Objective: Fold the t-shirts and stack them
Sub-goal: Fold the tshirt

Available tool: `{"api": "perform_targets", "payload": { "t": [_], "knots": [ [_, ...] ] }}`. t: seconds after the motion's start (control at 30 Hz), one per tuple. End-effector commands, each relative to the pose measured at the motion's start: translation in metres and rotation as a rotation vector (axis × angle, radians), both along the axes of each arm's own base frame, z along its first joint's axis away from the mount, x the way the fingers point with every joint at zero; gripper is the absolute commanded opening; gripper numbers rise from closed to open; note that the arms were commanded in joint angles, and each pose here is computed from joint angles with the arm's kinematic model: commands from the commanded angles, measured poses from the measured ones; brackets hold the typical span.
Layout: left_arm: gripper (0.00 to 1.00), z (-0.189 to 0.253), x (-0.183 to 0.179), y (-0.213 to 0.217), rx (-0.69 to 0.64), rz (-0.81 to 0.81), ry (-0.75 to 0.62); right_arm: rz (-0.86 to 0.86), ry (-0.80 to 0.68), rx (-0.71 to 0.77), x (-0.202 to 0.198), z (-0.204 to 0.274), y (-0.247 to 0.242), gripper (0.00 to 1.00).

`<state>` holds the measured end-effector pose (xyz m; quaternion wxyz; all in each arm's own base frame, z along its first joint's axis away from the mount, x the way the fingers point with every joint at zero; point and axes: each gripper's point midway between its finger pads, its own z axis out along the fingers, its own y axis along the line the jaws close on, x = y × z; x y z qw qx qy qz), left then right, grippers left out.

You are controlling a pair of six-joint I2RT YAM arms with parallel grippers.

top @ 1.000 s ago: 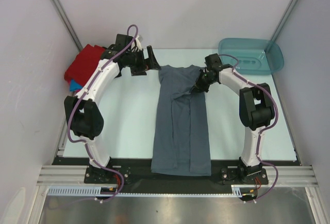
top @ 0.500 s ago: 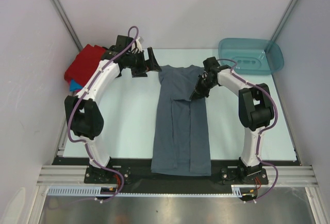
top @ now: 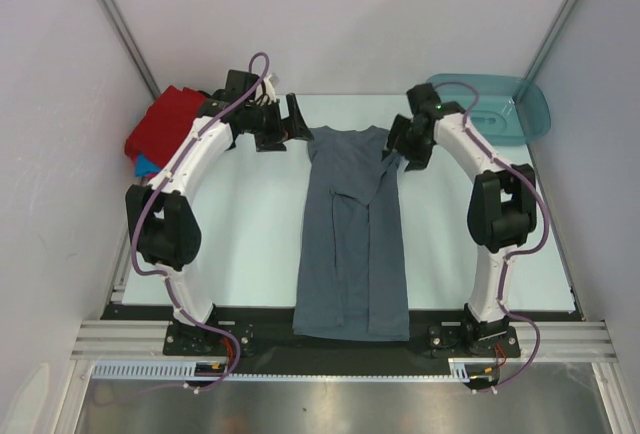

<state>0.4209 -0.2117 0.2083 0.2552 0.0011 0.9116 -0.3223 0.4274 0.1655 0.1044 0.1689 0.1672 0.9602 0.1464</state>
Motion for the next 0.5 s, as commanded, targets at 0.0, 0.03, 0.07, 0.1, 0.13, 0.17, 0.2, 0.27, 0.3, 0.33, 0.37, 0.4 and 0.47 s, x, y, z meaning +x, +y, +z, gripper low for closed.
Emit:
{"api": "perform_targets", "payload": {
  "t": [0.0,0.03,0.07,0.1,0.13,0.17,0.2,0.27,0.3,0.33,0.37,0.4,0.47],
  "knots": [
    [1.00,0.014,0.001,-0.008,-0.034,-0.023,-0.048,-0.108,-0.252,-0.096,0.053,0.077,-0.054,0.74],
    [1.00,0.014,0.002,-0.009,-0.039,-0.027,-0.050,-0.109,-0.220,-0.091,0.061,0.064,-0.057,0.74],
    [1.00,0.013,0.004,-0.010,-0.040,-0.028,-0.050,-0.094,-0.206,-0.075,0.066,0.061,-0.057,0.73],
    [1.00,0.014,0.005,-0.011,-0.044,-0.030,-0.056,-0.099,-0.168,-0.075,0.067,0.056,-0.064,0.72],
    [1.00,0.013,0.005,-0.012,-0.049,-0.035,-0.054,-0.085,-0.152,-0.067,0.079,0.047,-0.062,0.72],
    [1.00,0.014,0.005,-0.016,-0.066,-0.048,-0.052,-0.070,-0.151,-0.060,0.084,0.045,-0.060,0.72],
    [1.00,0.012,0.006,-0.020,-0.082,-0.062,-0.048,-0.064,-0.117,-0.065,0.083,0.038,-0.063,0.72],
    [1.00,0.011,0.004,-0.028,-0.122,-0.102,-0.032,-0.045,-0.118,-0.054,0.092,0.033,-0.059,0.72],
    [1.00,0.009,0.004,-0.031,-0.135,-0.116,-0.024,-0.045,-0.111,-0.046,0.092,0.032,-0.059,0.71],
    [1.00,0.008,0.003,-0.034,-0.146,-0.130,-0.020,-0.042,-0.118,-0.043,0.094,0.033,-0.058,0.71],
    [1.00,0.006,0.001,-0.036,-0.151,-0.138,-0.018,-0.040,-0.114,-0.042,0.091,0.030,-0.059,0.72],
    [1.00,-0.002,0.001,-0.037,-0.147,-0.137,-0.012,-0.033,-0.122,-0.034,0.093,0.028,-0.057,0.71],
    [1.00,-0.009,-0.001,-0.039,-0.157,-0.140,0.013,-0.045,-0.099,-0.035,0.092,0.017,-0.062,0.71]
  ]
}}
